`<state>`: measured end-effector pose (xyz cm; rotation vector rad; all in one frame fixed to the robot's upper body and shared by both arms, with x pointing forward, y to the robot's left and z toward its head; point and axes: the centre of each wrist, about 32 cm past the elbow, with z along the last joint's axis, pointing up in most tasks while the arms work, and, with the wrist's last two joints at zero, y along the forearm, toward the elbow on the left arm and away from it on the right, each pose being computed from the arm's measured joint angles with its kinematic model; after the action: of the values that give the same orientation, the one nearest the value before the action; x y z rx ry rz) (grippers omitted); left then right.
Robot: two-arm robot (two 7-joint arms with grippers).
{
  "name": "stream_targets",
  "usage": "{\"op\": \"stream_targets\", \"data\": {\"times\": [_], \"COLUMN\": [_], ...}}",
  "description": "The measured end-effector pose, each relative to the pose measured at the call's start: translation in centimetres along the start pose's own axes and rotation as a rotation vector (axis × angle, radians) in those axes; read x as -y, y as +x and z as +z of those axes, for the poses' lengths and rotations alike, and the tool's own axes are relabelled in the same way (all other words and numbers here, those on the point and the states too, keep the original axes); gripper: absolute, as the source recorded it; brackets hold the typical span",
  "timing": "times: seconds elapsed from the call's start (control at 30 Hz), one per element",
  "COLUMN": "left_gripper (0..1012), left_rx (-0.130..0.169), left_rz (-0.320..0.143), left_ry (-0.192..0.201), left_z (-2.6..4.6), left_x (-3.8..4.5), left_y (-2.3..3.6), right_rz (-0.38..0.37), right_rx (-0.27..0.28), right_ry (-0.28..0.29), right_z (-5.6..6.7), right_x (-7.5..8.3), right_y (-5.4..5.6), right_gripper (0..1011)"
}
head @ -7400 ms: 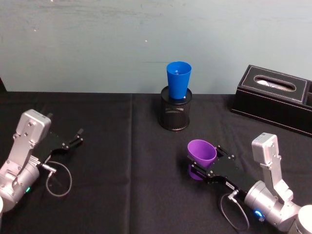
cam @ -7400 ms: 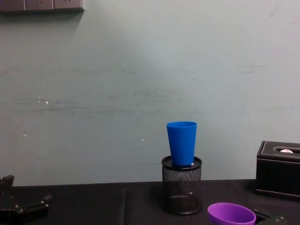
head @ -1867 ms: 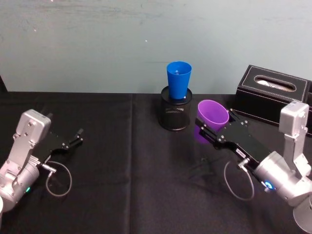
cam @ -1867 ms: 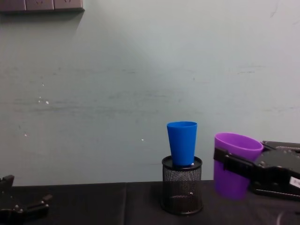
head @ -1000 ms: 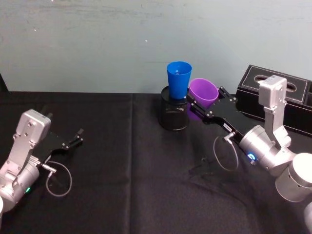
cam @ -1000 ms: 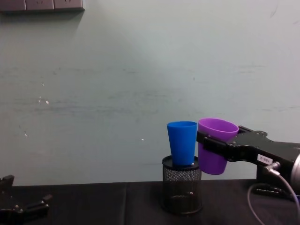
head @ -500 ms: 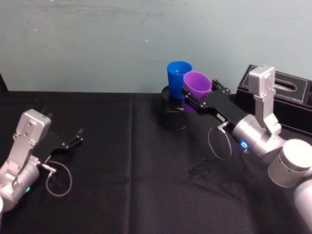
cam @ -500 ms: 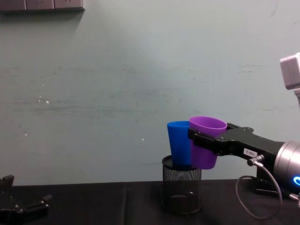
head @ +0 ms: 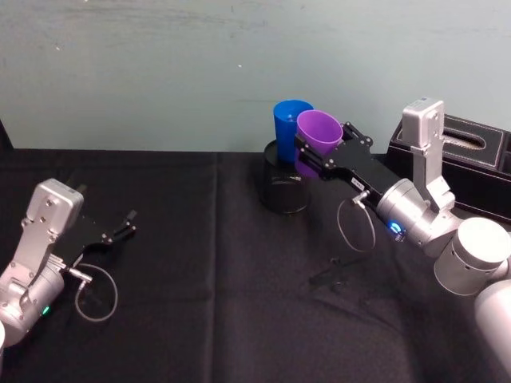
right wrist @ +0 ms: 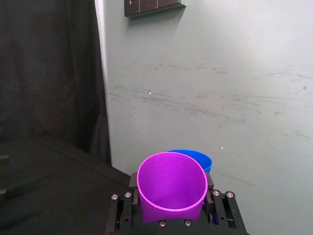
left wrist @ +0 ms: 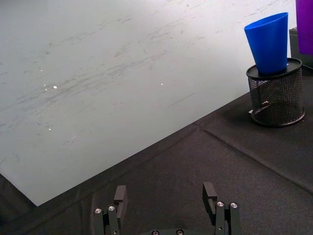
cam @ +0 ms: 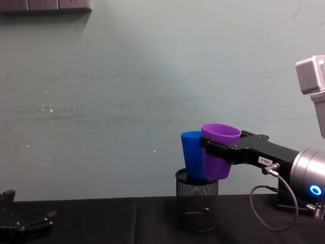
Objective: Pick up one cup with a gripper and tap it against the other cup.
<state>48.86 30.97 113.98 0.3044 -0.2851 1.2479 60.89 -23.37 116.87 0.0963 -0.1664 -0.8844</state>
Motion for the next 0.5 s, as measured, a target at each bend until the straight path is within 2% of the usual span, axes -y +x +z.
{"op": "stream_targets", "data": {"times": [0.5], "left_gripper": [1011], "left_rx": [0.000], "left_rz": [0.000], "left_ry": [0.000], "left_z": [0.00], "left_x": [0.00], "left_y": [0.00], "right_rz": [0.008], "right_rx": [0.005], "right_ry": [0.008], "right_z": [-0.06], "right_x": [-0.49], "right_y": [0.28], "right_gripper": [734]}}
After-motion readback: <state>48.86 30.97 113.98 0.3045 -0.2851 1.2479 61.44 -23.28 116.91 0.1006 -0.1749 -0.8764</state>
